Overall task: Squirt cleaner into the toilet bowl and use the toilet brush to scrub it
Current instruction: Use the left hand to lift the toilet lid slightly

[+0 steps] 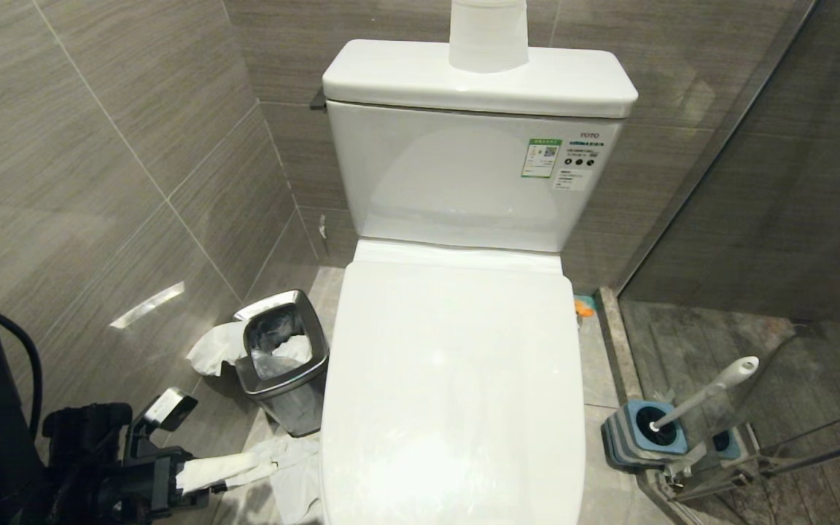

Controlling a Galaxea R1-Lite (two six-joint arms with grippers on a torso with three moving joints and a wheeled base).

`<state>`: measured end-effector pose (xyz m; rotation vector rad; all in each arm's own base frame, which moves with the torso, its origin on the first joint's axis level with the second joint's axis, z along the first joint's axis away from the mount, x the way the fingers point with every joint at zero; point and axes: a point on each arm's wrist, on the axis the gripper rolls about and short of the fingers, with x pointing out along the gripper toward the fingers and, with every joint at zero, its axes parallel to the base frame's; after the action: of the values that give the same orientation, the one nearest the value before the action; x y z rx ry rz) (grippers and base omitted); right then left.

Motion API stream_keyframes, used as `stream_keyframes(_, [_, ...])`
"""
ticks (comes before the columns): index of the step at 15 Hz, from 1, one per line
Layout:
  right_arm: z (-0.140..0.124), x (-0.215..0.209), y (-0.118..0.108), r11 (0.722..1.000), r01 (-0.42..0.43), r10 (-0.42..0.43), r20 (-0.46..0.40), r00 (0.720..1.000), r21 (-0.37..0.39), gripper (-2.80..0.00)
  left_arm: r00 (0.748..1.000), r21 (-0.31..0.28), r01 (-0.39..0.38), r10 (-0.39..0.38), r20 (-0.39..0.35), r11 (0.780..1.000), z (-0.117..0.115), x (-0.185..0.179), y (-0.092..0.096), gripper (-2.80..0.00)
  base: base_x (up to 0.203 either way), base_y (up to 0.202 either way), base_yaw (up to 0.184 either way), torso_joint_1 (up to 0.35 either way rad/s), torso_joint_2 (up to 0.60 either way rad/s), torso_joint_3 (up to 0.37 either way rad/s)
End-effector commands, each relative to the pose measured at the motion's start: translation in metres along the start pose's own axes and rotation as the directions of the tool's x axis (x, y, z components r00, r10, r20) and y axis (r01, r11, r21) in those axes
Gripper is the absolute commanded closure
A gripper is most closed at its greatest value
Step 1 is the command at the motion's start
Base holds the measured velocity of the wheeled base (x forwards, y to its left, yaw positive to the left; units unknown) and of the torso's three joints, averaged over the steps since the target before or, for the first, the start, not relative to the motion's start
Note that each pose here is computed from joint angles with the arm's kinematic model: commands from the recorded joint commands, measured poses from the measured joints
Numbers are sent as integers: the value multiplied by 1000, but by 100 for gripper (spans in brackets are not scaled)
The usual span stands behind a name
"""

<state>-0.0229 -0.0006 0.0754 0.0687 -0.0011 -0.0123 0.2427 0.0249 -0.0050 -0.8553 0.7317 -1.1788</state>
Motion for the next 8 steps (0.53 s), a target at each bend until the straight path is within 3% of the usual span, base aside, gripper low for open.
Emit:
stream_keyframes(1, [0, 0, 0, 1000, 0, 0, -1, 1000, 0, 0, 1000, 15, -4, 3, 6, 1000, 0, -1, 0, -280, 0, 0, 0, 0, 0, 0])
stream_keyframes(4, [0, 0, 0, 1000, 0, 0, -1, 1000, 0, 0, 1000, 54, -8, 8, 9, 999, 3, -1, 0, -280, 0, 0, 0, 0, 0, 0])
stream_keyframes(8, [0, 0, 0, 1000, 0, 0, -1, 1000, 0, 0, 1000, 47, -12, 11, 14, 999, 1, -2, 9, -280, 0, 0, 0, 0, 0, 0])
